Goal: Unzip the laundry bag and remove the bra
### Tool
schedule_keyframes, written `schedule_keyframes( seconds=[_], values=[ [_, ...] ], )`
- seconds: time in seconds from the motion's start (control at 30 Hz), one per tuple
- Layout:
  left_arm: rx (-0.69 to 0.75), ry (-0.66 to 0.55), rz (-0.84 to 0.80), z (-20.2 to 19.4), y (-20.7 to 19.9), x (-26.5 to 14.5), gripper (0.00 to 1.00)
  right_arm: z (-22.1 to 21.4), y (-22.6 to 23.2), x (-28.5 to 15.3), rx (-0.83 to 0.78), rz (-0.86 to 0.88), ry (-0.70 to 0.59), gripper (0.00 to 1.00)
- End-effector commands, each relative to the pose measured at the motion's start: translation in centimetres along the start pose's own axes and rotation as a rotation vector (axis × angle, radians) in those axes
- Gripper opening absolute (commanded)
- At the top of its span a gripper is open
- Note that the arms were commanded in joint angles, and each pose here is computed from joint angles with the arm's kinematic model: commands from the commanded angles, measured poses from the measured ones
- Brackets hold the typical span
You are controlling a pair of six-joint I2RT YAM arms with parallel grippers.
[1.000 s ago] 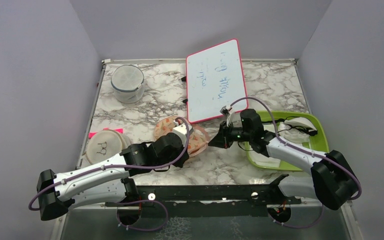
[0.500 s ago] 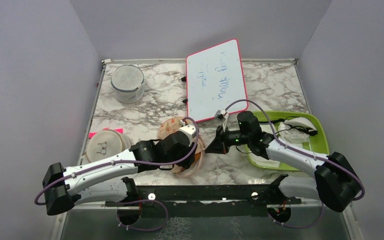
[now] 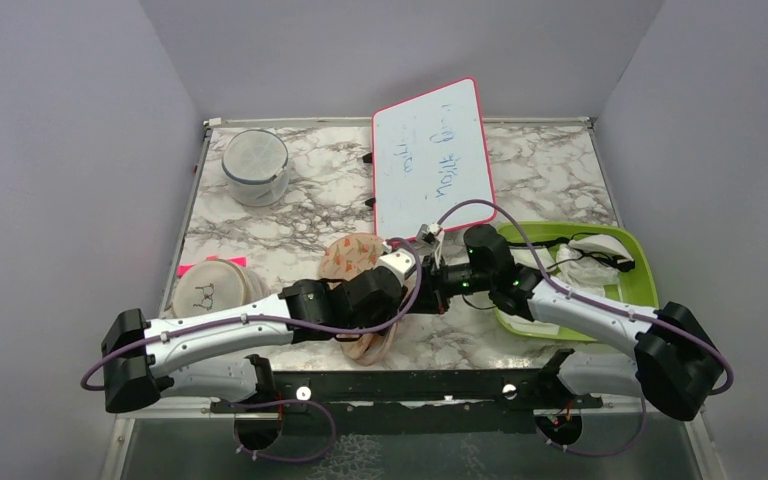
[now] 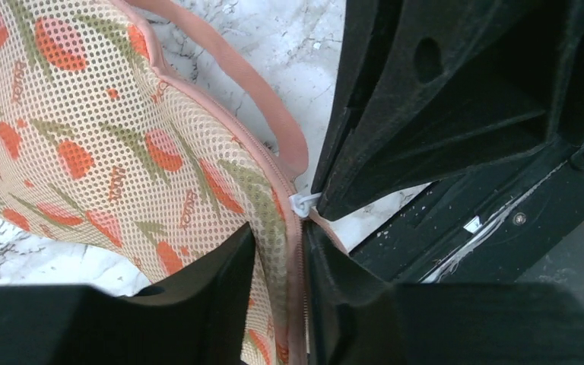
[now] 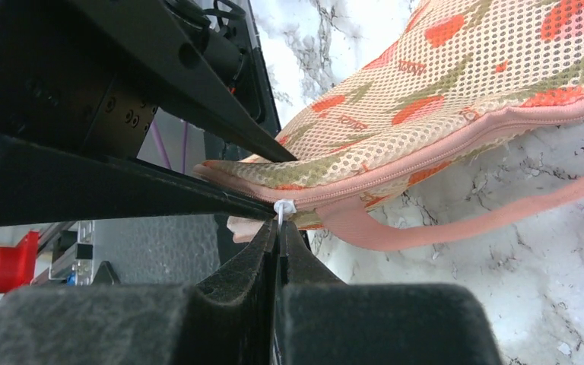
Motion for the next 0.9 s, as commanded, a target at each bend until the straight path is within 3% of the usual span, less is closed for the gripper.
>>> schedule_keyframes(
  seconds=[0.0,0.33,0.87],
  values=[
    [0.027,-0.063,0.029,1.6,-0.2,-0.7,0.17,1.6,0.7,0.3,-0.020,0.016,-0.043,0.01],
    [0.031,-0.078,-0.003,1.4,-0.3,-1.6,0.00,1.7,-0.8,0.9,0.008,-0.055,-0.056,0.01],
    [-0.025,-0.007,-0.016,-3.5,0.8,0.8,0.00,1.6,-10.0,2.0,-0.058,-0.261,-0.003,0.01]
  ],
)
Point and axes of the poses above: each gripper's point midway between its finger pads, its own x axis out along the fingers, its own y axis along the line the jaws close on, z = x × y, the point moved 4 cm from there along -x, back along the fingers, and after that the axes turned 5 degrees about -x, right-handed, at the moved point
